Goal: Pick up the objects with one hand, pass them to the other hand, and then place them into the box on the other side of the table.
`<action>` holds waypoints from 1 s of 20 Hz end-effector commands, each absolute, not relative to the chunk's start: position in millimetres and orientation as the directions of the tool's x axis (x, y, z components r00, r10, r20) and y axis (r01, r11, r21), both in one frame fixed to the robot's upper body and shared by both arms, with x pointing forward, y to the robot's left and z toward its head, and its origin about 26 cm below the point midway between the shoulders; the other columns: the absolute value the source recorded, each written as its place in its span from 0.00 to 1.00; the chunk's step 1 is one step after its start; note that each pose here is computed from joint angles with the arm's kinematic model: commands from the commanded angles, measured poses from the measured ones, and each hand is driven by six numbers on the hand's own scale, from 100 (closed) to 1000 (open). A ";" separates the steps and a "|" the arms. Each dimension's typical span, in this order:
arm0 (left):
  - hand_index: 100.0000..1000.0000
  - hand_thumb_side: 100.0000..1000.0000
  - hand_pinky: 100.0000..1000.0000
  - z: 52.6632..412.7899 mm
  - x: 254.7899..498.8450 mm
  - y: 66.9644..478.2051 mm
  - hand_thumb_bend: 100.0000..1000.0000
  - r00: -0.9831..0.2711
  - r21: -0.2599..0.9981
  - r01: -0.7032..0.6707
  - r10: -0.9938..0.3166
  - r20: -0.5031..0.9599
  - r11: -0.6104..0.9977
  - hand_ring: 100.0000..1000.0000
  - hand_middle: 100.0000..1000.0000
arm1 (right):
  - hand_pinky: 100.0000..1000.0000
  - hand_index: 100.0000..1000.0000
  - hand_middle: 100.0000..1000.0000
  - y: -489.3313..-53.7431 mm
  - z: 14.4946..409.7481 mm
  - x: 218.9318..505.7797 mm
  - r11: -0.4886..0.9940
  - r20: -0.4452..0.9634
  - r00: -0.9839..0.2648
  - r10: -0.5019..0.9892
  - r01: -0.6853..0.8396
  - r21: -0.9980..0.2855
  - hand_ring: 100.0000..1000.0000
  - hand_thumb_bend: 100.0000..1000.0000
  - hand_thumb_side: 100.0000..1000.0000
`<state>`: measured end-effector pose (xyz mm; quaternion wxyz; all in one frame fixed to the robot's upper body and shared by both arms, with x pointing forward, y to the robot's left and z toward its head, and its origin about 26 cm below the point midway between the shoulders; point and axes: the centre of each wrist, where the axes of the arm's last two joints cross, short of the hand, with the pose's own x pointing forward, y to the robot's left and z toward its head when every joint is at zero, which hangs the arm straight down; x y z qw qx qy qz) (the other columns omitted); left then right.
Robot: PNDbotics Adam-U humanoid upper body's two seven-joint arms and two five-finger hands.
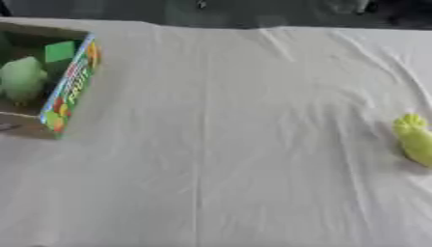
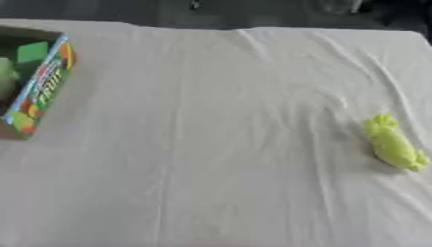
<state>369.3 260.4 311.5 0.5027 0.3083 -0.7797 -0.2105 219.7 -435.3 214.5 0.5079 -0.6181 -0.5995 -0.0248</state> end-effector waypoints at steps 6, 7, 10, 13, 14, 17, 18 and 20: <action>0.85 0.71 0.84 312.0 331.8 245.7 0.00 -0.548 0.389 -0.198 -0.431 0.717 0.900 0.80 0.73 | 0.81 0.86 0.79 -432.4 176.7 204.0 -0.059 0.614 0.583 0.532 0.749 -0.660 0.72 0.00 0.29; 0.85 0.72 0.84 308.5 330.5 245.1 0.00 -0.552 0.369 -0.188 -0.409 0.726 0.910 0.80 0.73 | 0.81 0.86 0.80 -430.5 166.4 200.3 -0.050 0.604 0.598 0.527 0.732 -0.680 0.73 0.00 0.24; 0.84 0.73 0.84 298.9 327.9 242.9 0.00 -0.554 0.323 -0.168 -0.360 0.751 0.931 0.80 0.73 | 0.82 0.86 0.81 -418.9 128.3 185.8 -0.023 0.552 0.664 0.505 0.649 -0.760 0.75 0.00 0.10; 0.84 0.74 0.84 292.5 326.9 241.0 0.00 -0.546 0.305 -0.153 -0.338 0.767 0.940 0.80 0.73 | 0.83 0.86 0.82 -395.9 84.1 165.5 0.018 0.472 0.743 0.475 0.528 -0.849 0.77 0.00 0.08; 0.84 0.74 0.84 290.9 326.4 240.7 0.00 -0.544 0.302 -0.150 -0.334 0.770 0.941 0.80 0.73 | 0.83 0.86 0.83 -386.3 69.9 157.4 0.033 0.441 0.767 0.466 0.482 -0.875 0.78 0.00 0.08; 0.84 0.74 0.85 287.9 324.6 240.7 0.00 -0.540 0.299 -0.147 -0.330 0.774 0.943 0.80 0.73 | 0.84 0.86 0.84 -355.6 35.2 133.5 0.080 0.353 0.817 0.455 0.358 -0.930 0.80 0.00 0.10; 0.84 0.75 0.85 287.1 324.4 240.7 0.00 -0.538 0.298 -0.148 -0.330 0.776 0.943 0.80 0.73 | 0.84 0.86 0.84 -346.0 27.0 127.0 0.094 0.332 0.825 0.458 0.326 -0.941 0.80 0.00 0.14; 0.84 0.75 0.85 285.4 324.5 240.8 0.00 -0.532 0.298 -0.148 -0.330 0.779 0.943 0.80 0.73 | 0.84 0.86 0.85 -327.5 13.8 115.5 0.125 0.299 0.831 0.470 0.273 -0.954 0.81 0.00 0.18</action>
